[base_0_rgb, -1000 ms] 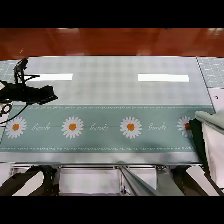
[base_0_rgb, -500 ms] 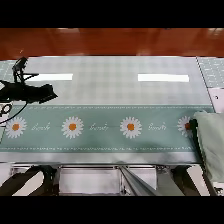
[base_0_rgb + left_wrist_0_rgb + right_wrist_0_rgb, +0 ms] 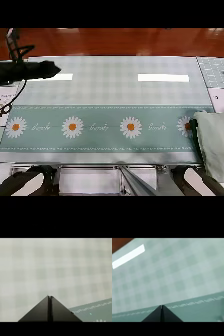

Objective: Fold the shirts.

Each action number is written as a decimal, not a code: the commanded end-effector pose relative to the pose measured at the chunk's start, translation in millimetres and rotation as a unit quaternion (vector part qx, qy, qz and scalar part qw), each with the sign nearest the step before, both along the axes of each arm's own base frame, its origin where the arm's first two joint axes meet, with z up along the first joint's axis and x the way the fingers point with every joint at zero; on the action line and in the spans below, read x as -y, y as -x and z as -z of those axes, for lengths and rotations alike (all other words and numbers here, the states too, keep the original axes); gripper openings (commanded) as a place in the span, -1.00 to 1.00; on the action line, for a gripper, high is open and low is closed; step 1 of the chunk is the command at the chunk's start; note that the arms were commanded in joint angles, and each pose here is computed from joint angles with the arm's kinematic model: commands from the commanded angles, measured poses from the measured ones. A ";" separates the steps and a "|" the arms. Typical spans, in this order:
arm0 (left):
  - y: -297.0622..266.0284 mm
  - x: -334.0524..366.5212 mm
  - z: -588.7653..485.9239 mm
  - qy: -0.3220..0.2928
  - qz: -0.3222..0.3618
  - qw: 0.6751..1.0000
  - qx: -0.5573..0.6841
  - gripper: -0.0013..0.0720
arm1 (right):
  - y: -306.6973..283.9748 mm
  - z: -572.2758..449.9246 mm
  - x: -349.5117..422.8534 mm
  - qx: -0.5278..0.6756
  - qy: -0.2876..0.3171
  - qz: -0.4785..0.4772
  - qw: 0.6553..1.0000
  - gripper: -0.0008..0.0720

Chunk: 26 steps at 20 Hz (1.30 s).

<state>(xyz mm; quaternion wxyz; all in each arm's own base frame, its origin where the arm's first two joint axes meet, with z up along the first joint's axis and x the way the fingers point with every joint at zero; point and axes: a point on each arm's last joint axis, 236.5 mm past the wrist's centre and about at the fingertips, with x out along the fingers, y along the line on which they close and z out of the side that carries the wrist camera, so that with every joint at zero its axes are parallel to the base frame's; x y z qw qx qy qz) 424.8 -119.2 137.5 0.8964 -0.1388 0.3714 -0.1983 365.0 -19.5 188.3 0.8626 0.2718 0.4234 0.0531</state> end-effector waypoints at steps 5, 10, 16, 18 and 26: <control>-8.6 -6.6 76.5 -0.160 -0.033 0.972 -0.171 -0.90 | -43.3 148.6 -137.0 -0.142 0.162 -0.161 0.963 -0.92; 14.6 -6.9 117.6 -0.171 -0.030 0.954 -0.246 -0.90 | -34.5 191.2 -135.3 -0.210 0.164 -0.170 0.949 -0.91; 14.8 -7.1 117.1 -0.171 -0.029 0.954 -0.246 -0.90 | -36.8 190.6 -135.3 -0.205 0.164 -0.169 0.950 -0.91; 14.7 -7.0 117.1 -0.171 -0.029 0.954 -0.245 -0.90 | -37.1 190.6 -135.3 -0.205 0.164 -0.168 0.950 -0.91; 14.6 -7.0 117.1 -0.171 -0.030 0.954 -0.245 -0.90 | -37.0 190.7 -135.3 -0.205 0.164 -0.168 0.950 -0.91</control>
